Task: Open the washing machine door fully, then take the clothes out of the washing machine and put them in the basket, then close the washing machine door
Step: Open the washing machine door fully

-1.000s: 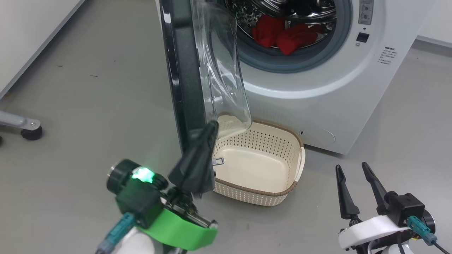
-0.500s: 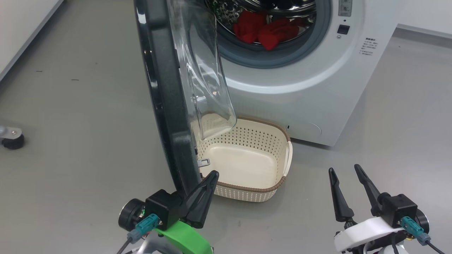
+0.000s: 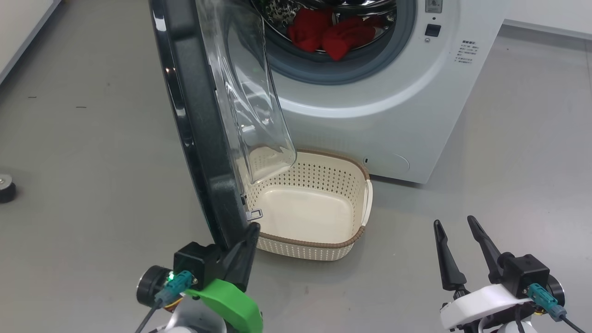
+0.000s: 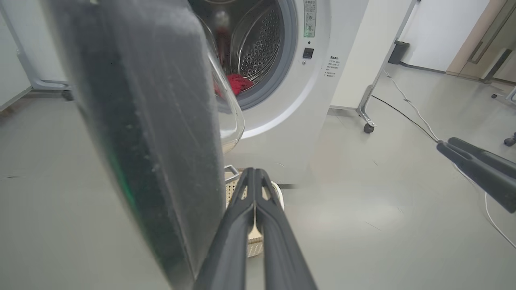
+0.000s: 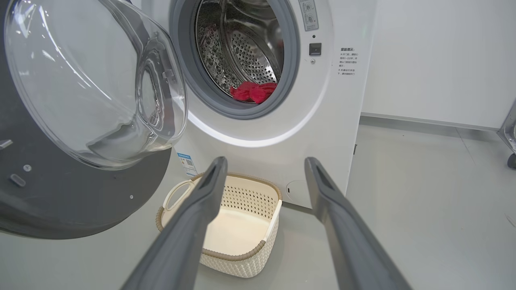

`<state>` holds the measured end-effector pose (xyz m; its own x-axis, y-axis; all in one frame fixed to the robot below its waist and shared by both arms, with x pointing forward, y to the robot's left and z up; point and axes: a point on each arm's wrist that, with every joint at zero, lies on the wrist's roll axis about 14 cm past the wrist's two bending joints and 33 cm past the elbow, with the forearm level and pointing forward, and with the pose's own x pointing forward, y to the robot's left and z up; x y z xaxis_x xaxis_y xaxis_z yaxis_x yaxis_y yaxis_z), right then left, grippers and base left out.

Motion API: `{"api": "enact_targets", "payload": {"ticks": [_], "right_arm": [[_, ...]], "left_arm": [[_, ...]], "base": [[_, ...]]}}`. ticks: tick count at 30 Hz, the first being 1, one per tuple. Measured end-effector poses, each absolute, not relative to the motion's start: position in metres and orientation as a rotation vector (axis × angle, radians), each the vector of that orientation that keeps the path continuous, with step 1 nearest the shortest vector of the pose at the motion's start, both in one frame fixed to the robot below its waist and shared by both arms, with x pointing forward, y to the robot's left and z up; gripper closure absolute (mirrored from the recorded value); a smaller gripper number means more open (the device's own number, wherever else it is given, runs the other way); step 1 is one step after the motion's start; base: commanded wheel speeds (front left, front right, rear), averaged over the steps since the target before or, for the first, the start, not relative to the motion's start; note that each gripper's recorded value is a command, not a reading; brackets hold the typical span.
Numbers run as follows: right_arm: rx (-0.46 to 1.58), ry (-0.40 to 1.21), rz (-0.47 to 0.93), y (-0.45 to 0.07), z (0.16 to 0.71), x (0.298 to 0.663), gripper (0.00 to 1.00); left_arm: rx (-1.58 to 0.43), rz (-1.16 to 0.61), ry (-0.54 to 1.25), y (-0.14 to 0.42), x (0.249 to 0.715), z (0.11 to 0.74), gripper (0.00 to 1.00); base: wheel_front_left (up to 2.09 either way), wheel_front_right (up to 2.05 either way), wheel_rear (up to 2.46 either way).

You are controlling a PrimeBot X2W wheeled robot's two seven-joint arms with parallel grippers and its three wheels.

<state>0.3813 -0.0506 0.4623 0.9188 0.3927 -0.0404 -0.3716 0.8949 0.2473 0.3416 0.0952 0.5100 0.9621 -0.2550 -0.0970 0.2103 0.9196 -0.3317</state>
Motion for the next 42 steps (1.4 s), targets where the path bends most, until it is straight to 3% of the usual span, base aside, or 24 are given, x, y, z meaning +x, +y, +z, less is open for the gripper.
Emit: {"api": "enact_targets", "payload": {"ticks": [25, 42], "right_arm": [[0.236, 0.096, 0.409, -0.047, 0.459, 0.384, 0.00], [0.234, 0.101, 0.440, -0.036, 0.458, 0.389, 0.00]], "left_arm": [[-0.323, -0.118, 0.114, 0.125, 0.350, 0.504, 1.00], [-0.293, 0.073, 0.099, 0.181, 0.344, 0.490, 1.00]], "base": [[0.00, 0.00, 0.00], [0.00, 0.00, 0.00]]}}
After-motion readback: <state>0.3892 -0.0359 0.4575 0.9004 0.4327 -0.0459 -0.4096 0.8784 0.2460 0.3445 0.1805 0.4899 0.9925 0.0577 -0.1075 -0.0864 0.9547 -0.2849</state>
